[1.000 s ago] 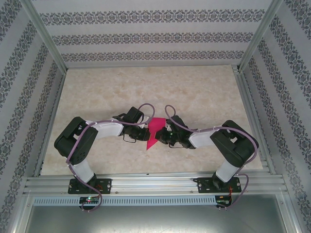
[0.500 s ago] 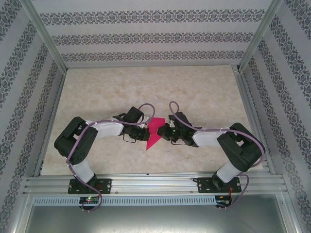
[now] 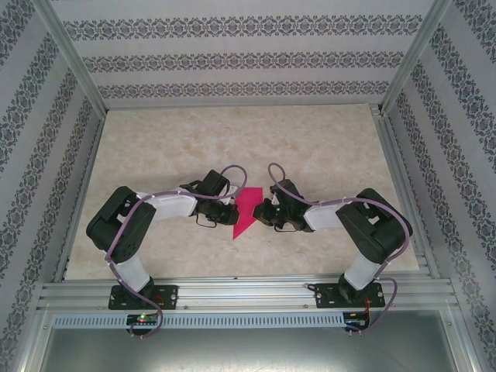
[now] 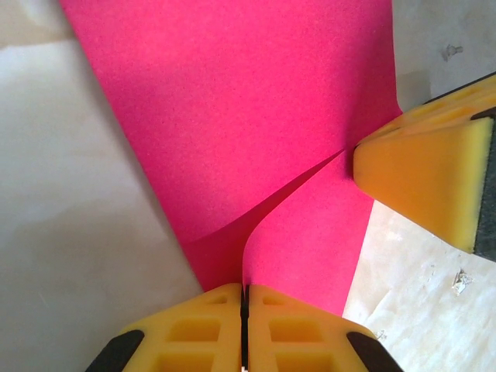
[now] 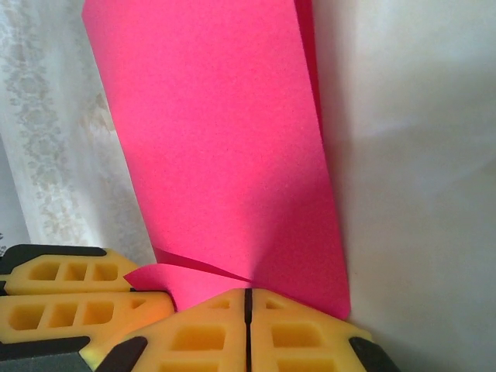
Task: Fold a paper plane with a square sheet of paper (pick it up from the middle)
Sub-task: Third fold the triangle at the center of the table.
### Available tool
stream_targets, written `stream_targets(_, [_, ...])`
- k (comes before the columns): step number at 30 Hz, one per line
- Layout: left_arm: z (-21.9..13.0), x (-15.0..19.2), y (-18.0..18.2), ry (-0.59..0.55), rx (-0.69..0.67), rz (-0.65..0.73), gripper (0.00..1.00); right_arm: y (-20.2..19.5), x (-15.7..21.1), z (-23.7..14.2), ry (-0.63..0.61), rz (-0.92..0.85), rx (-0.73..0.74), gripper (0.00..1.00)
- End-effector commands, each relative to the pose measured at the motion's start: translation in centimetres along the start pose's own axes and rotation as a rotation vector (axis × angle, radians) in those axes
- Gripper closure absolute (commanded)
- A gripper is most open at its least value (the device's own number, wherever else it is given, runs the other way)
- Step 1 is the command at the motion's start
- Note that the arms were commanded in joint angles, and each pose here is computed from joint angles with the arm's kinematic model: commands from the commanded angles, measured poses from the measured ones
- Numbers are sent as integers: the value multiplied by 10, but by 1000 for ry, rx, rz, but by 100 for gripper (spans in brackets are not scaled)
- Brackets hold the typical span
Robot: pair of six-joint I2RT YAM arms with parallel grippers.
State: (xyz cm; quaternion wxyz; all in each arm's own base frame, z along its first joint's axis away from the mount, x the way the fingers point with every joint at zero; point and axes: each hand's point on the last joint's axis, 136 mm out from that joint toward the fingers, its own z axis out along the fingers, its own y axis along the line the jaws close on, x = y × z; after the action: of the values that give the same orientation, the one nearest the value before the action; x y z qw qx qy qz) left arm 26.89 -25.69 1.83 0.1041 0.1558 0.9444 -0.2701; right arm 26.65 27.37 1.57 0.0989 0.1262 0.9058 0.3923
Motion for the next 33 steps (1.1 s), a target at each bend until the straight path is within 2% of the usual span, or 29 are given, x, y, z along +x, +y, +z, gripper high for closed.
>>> stream_targets(1, [-3,15,17,56,-71,-14,90,-8,2,1,8,-2,34,92])
stream_targets(8, [-4,16,17,55,-74,-12,90,26,-16,-33,-47,-68,-22,92])
stream_targets(13, [-4,15,16,51,-70,-12,90,26,-17,-26,-19,-65,-41,92])
stream_targets(25, [-5,16,17,58,-73,-10,90,-33,-7,-1,23,15,148,93])
stream_targets(29, [-6,16,16,61,-74,-10,90,-17,-11,-9,14,11,105,92])
stream_targets(33, [-7,17,15,60,-73,-10,90,15,-20,-23,-10,-30,33,91])
